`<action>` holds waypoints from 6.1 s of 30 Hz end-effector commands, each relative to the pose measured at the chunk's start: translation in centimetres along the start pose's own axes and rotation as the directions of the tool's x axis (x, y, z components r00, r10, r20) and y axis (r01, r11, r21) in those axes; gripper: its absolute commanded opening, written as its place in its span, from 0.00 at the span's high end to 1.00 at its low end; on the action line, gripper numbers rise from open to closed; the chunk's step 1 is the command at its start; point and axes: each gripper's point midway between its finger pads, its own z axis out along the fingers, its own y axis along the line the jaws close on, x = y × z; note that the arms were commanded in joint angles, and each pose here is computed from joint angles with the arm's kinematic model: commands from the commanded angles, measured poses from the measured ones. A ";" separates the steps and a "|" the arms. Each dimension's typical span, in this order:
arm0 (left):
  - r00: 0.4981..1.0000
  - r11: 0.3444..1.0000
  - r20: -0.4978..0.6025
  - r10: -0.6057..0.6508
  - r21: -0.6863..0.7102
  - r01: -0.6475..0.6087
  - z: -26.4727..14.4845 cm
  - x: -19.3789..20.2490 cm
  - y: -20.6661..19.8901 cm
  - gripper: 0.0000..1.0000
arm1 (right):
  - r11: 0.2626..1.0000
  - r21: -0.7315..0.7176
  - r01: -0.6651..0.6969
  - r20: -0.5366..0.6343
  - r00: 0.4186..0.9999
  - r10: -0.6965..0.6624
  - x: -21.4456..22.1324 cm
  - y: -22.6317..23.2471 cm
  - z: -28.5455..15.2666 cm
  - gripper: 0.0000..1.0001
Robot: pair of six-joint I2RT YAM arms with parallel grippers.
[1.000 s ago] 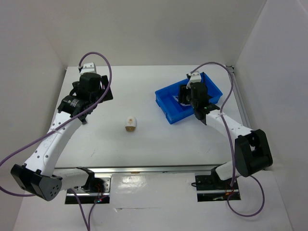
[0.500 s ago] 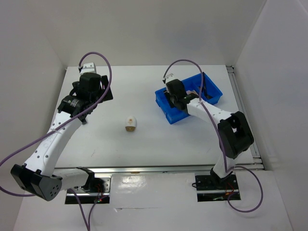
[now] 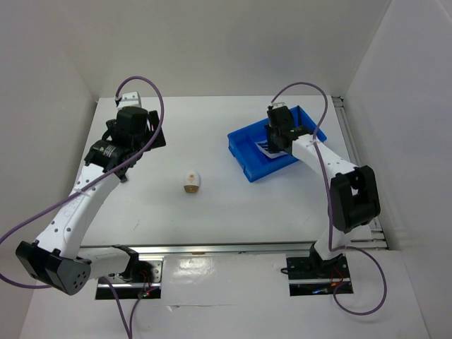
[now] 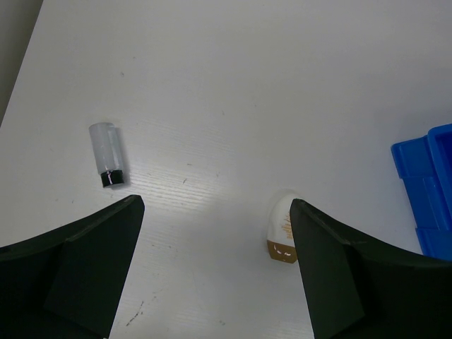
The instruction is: Organize the makeup
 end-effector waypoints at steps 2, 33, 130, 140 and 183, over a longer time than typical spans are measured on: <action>0.999 0.999 0.044 -0.031 0.012 0.031 -0.8 -1.1 0.1 0.01 | 0.999 -0.033 -0.030 -0.067 0.997 0.027 1.0 1.4 0.9 1.00; 0.994 0.997 0.078 -0.074 -0.030 0.077 -1.4 -2.2 0.9 0.01 | 0.879 -0.475 0.042 0.068 0.998 -0.011 -4.7 20.8 -4.7 0.06; 0.986 0.990 0.133 -0.097 -0.090 0.110 -2.2 -1.9 3.0 0.00 | 0.994 0.006 -0.105 0.125 0.987 0.103 -7.1 8.3 0.9 0.71; 0.998 0.987 -0.057 -0.023 -0.159 0.013 1.1 1.2 1.9 0.00 | 0.996 -0.010 -0.085 0.022 0.996 0.085 -3.3 8.9 4.1 0.57; 0.760 0.869 -0.479 -0.439 -0.443 0.223 20.9 10.9 17.3 0.02 | 0.965 -0.240 -0.106 0.153 0.978 0.145 -7.9 11.3 -5.1 0.17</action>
